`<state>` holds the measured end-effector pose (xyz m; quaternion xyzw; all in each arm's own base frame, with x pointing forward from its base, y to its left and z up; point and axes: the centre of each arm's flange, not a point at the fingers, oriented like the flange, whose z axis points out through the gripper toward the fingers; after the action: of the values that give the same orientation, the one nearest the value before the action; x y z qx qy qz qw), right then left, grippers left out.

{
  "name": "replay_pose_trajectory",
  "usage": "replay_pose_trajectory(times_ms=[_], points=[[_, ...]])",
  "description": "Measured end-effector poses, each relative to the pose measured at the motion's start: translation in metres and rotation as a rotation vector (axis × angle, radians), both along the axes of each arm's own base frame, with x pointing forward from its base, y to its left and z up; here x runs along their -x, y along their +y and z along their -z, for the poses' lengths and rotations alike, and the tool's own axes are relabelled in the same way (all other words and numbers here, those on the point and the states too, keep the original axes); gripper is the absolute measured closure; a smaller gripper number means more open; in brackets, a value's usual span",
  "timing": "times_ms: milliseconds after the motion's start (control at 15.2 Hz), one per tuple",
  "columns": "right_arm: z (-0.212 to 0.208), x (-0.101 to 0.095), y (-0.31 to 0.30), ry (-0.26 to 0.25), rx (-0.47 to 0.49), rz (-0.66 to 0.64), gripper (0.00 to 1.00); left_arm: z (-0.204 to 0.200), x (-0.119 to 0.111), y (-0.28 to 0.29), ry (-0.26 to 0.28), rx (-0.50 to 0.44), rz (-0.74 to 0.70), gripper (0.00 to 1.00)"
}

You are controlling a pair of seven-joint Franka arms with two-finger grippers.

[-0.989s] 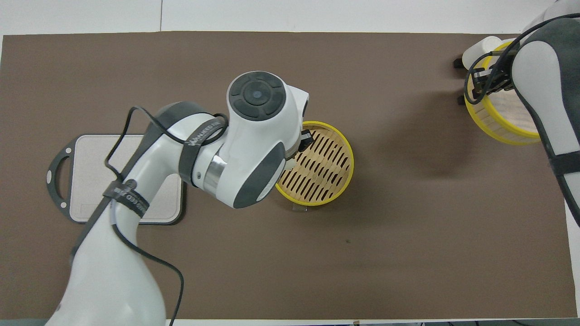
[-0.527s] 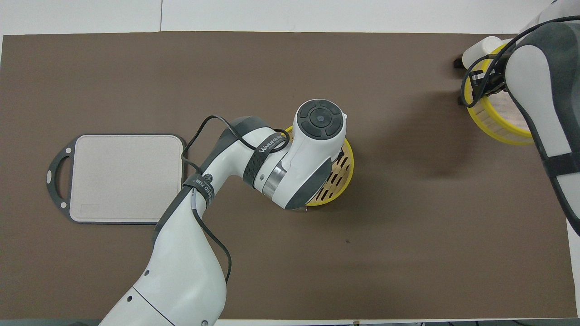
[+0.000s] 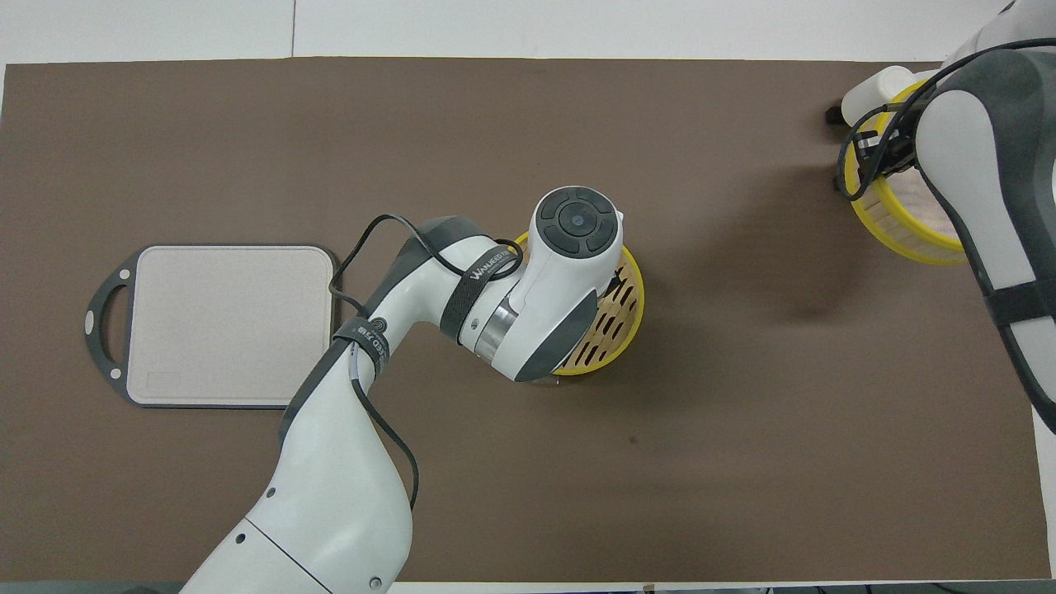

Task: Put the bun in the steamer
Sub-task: 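Lower the bun into the steamer basket and open the left gripper, then withdraw the left gripper while the right gripper carries the lid back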

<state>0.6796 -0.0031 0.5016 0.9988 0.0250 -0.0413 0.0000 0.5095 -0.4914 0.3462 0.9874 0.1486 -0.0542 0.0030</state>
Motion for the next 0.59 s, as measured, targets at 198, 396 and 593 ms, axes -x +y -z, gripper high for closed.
replay_pose_trajectory(times_ms=[198,396,593], points=[[0.0,0.0,0.003,-0.003,0.0,-0.004,0.92,-0.017,-0.013,0.013,-0.029,-0.011,-0.018,0.07],[-0.001,-0.003,0.007,-0.025,-0.001,-0.01,0.92,-0.09,-0.04,0.073,-0.058,-0.044,-0.106,0.0],[0.001,-0.004,0.043,-0.044,-0.001,-0.015,0.92,-0.191,-0.064,0.188,-0.079,-0.025,-0.174,0.0]])
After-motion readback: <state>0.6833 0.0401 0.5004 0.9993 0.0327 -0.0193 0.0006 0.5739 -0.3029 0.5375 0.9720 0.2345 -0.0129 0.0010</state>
